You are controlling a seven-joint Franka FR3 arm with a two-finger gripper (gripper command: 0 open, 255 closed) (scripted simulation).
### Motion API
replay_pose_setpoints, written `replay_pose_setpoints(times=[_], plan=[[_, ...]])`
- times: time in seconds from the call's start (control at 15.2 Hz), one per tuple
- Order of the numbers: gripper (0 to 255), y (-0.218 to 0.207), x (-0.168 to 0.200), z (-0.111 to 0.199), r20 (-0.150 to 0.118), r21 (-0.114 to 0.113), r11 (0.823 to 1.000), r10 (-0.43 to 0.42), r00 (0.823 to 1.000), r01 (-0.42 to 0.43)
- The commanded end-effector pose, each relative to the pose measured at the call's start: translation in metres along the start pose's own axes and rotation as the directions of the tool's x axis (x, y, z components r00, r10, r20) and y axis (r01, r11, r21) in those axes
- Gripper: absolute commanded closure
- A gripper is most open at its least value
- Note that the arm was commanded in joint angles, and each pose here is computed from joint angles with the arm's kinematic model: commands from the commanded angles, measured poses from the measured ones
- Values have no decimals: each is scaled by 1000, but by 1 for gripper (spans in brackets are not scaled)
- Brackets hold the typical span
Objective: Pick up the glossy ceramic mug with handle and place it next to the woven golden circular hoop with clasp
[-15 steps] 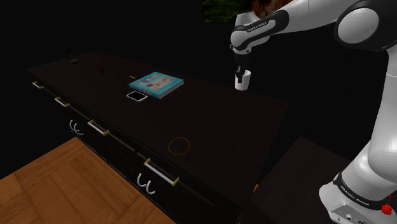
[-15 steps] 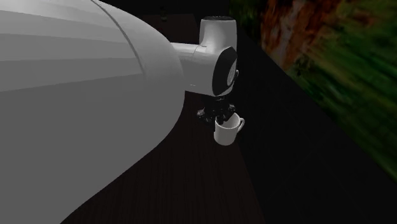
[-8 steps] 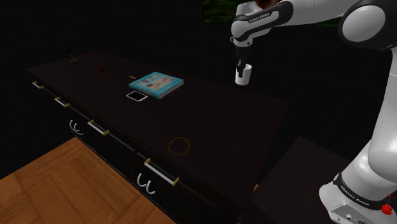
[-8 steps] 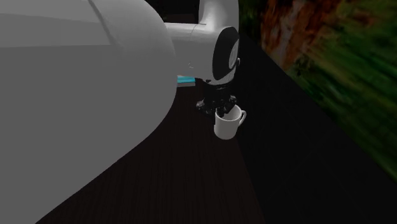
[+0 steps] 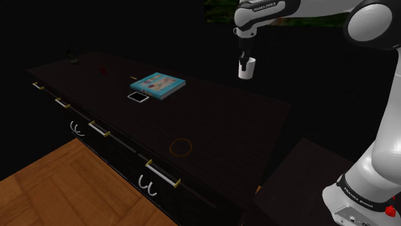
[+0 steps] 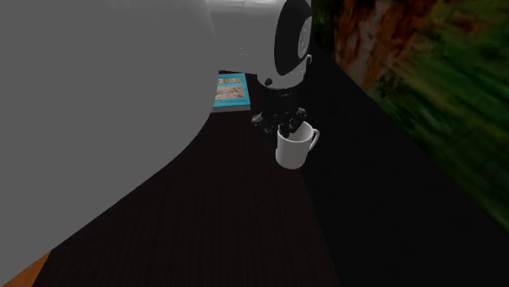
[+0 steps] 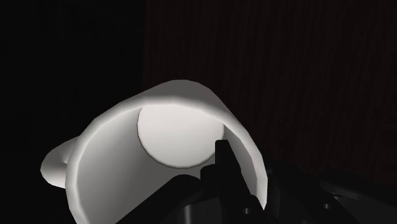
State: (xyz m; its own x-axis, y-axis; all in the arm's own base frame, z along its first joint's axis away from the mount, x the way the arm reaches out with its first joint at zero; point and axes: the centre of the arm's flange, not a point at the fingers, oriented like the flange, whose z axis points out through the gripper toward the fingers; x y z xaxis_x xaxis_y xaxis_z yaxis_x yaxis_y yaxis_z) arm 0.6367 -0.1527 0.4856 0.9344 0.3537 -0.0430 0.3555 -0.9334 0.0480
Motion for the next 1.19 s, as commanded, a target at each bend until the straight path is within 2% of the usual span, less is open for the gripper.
replay_pose_setpoints(times=[0.0, 0.46, 1.12], plan=[[255, 1, -1, -10, 0, 0, 1000, 0, 1000, 0], [255, 3, -3, -46, 0, 0, 1000, 0, 1000, 0], [255, -120, 44, -54, 0, 0, 1000, 0, 1000, 0]])
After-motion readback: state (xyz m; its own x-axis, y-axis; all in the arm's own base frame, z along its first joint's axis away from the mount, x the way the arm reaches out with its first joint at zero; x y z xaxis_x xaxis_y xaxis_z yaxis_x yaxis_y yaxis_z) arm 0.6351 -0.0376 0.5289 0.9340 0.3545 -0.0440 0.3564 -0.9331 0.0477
